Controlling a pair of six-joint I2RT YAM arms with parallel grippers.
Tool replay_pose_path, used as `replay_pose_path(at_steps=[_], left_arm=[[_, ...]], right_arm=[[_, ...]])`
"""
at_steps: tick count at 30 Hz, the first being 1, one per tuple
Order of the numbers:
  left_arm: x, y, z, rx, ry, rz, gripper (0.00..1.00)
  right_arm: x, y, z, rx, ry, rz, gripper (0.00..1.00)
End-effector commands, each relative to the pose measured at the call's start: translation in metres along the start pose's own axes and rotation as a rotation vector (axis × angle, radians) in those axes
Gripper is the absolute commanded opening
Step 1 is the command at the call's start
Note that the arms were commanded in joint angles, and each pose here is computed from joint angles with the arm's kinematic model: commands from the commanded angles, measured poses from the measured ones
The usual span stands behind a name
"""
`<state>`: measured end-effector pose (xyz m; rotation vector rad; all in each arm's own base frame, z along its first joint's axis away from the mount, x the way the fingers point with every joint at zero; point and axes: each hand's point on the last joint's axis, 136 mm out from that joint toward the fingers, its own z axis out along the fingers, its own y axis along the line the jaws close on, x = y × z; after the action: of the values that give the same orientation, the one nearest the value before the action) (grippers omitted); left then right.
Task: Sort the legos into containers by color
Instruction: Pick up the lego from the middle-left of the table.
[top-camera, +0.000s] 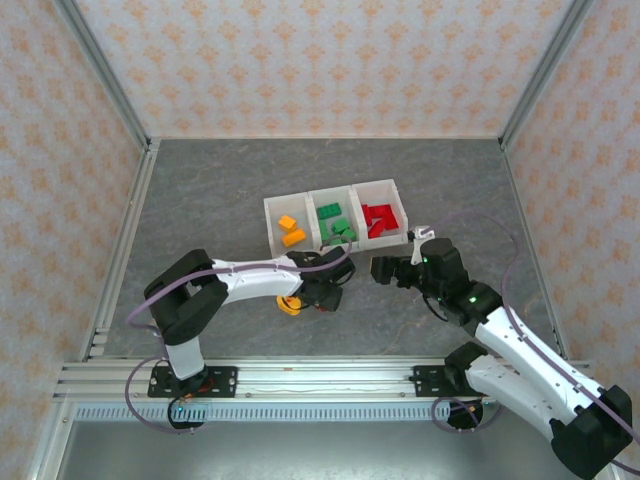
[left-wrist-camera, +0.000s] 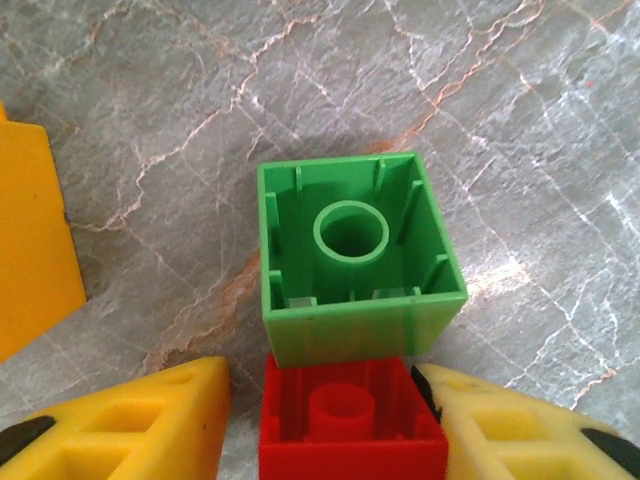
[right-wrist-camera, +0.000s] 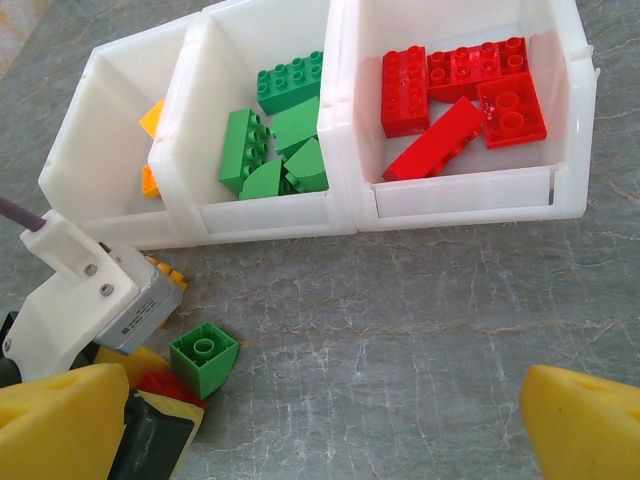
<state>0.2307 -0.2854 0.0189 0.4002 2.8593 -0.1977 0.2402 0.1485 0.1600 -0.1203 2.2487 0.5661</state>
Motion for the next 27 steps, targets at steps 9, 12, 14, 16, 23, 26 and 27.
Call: replay_pose_path(at_steps=[9,12,14,16,23,26,27], left_arm=[[0.009,-0.004,-0.009,-0.003,0.004,0.057,0.25],[0.005,-0.007,-0.017,0.005,-0.016,0.068,0.25],[0.0,-0.011,-0.026,0.024,-0.04,0.071,0.24],[-0.008,-0.016,-0.038,0.053,-0.07,0.078,0.24],[-0.05,-0.034,-0.075,0.128,-0.206,0.112,0.25],[-0.08,-0.027,-0.077,0.116,-0.234,0.068,0.25],[-0.09,-0.023,-0.076,0.114,-0.239,0.048,0.25]], right_arm=[[-0.004,-0.001,0.0,0.016,-0.02,0.007,1.0],[-0.004,-0.002,0.0,0.017,-0.021,0.006,1.0],[-0.005,-0.002,-0.001,0.018,-0.023,0.007,1.0],[-0.006,-0.001,-0.001,0.017,-0.027,0.007,1.0],[-0.012,-0.001,-0.006,0.018,-0.054,0.0,1.0],[-0.018,-0.005,-0.012,0.042,-0.089,0.006,1.0],[-0.021,-0.006,-0.015,0.047,-0.105,0.007,1.0]])
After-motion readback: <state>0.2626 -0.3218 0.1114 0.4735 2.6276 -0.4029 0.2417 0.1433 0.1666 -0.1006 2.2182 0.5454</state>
